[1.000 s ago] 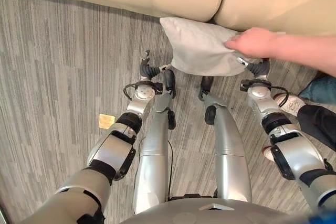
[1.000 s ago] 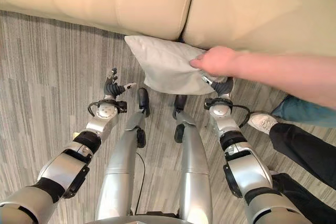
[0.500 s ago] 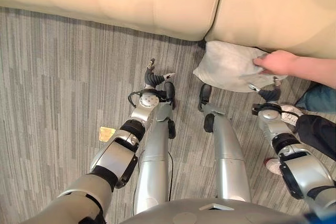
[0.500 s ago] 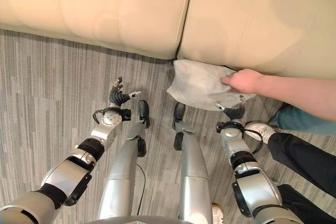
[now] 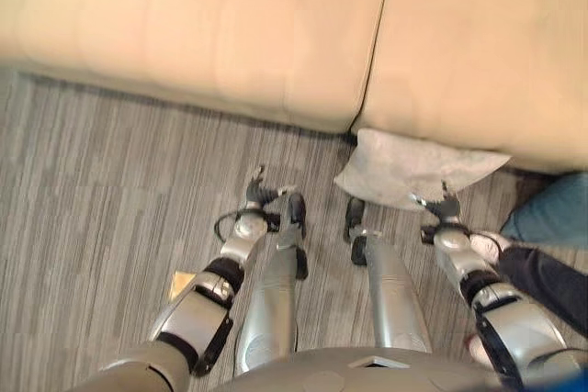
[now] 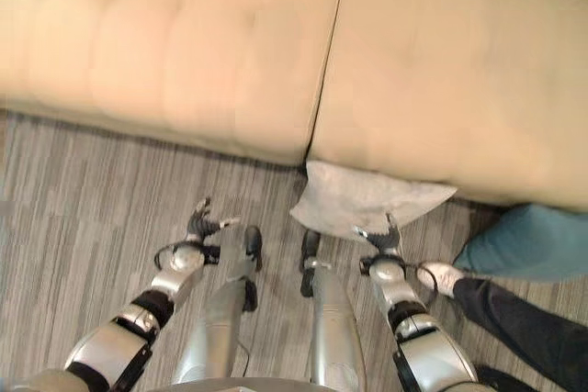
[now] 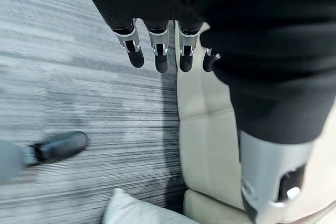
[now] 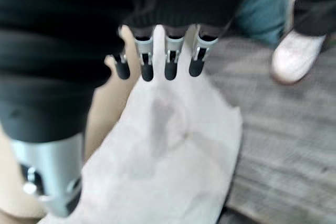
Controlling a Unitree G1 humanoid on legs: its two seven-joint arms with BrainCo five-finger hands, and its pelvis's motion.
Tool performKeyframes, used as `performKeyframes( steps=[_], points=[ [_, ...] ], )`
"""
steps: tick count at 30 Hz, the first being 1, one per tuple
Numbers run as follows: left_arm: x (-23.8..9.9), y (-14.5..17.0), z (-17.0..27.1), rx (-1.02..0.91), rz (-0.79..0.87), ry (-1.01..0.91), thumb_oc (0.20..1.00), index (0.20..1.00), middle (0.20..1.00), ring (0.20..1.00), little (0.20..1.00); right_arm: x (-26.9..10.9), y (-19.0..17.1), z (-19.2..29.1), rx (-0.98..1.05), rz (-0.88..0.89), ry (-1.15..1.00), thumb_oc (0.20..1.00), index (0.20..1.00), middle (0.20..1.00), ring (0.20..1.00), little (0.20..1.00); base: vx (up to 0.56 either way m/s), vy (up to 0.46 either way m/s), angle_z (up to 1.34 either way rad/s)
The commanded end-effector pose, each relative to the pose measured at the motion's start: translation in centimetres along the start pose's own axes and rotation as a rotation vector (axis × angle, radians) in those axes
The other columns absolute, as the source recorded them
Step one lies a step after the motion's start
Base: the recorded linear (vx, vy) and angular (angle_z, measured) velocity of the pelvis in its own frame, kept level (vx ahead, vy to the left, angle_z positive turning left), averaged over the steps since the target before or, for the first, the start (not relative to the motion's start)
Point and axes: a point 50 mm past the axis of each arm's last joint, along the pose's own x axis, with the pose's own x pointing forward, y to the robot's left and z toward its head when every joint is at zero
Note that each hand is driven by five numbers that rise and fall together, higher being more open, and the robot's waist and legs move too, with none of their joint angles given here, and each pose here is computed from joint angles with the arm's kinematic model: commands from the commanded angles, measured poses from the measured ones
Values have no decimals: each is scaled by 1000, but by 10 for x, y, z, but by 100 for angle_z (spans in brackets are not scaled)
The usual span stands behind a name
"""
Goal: Pick up all the scattered cushions and arrange them neatly on the sofa.
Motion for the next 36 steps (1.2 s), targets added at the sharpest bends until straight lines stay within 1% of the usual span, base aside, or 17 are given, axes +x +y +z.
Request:
performKeyframes(
  steps=[1, 2, 3, 5, 7, 10, 16, 19, 22, 25, 29, 34, 36],
  points=[
    [-1, 12, -19, 81, -14, 64, 1000, 1000, 1000, 1000, 1000, -3, -14, -28, -139, 27, 80, 1000, 1000, 1000, 1000, 1000, 163, -16, 1],
    [-1, 12, -19, 81, -14, 64, 1000, 1000, 1000, 1000, 1000, -3, -14, -28, -139, 27, 80, 1000, 1000, 1000, 1000, 1000, 168, -28, -7],
    [-5, 15, -29, 96, -14, 93, 1000, 1000, 1000, 1000, 1000, -6, -17, -39, -166, 30, 111, 1000, 1000, 1000, 1000, 1000, 126, -31, -9],
    [-20, 25, -66, 128, -14, 206, 1000, 1000, 1000, 1000, 1000, -17, -27, -72, -230, 40, 206, 1000, 1000, 1000, 1000, 1000, 201, -48, -5],
    [-24, 27, -73, 129, -12, 227, 1000, 1000, 1000, 1000, 1000, -20, -28, -76, -235, 46, 220, 1000, 1000, 1000, 1000, 1000, 115, -34, -6],
    [-41, 34, -105, 155, -22, 344, 1000, 1000, 1000, 1000, 1000, -29, -38, -98, -264, 45, 290, 1000, 1000, 1000, 1000, 1000, 123, -59, -7],
    [-63, 35, -136, 174, -54, 462, 1000, 1000, 1000, 1000, 1000, -45, -37, -123, -295, 91, 366, 1000, 1000, 1000, 1000, 1000, 122, -113, -8],
    [-66, 33, -139, 157, -58, 480, 1000, 1000, 1000, 1000, 1000, -50, -37, -129, -298, 97, 390, 1000, 1000, 1000, 1000, 1000, 63, -39, -1],
    [-65, 24, -137, 142, -77, 471, 1000, 1000, 1000, 1000, 1000, -52, -39, -134, -281, 94, 414, 1000, 1000, 1000, 1000, 1000, 13, 9, -5],
    [-65, 19, -136, 124, -82, 470, 1000, 1000, 1000, 1000, 1000, -49, -38, -129, -270, 89, 400, 1000, 1000, 1000, 1000, 1000, 17, 59, -8],
    [-69, 22, -141, 118, -72, 492, 1000, 1000, 1000, 1000, 1000, -49, -36, -128, -277, 97, 397, 1000, 1000, 1000, 1000, 1000, 40, 107, -56],
    [-66, 35, -139, 104, -22, 482, 1000, 1000, 1000, 1000, 1000, -41, -27, -114, -302, 110, 356, 1000, 1000, 1000, 1000, 1000, -8, 22, -94],
    [-67, 37, -140, 90, -12, 487, 1000, 1000, 1000, 1000, 1000, -42, -28, -116, -278, 99, 365, 1000, 1000, 1000, 1000, 1000, 82, -102, -83]
  ],
)
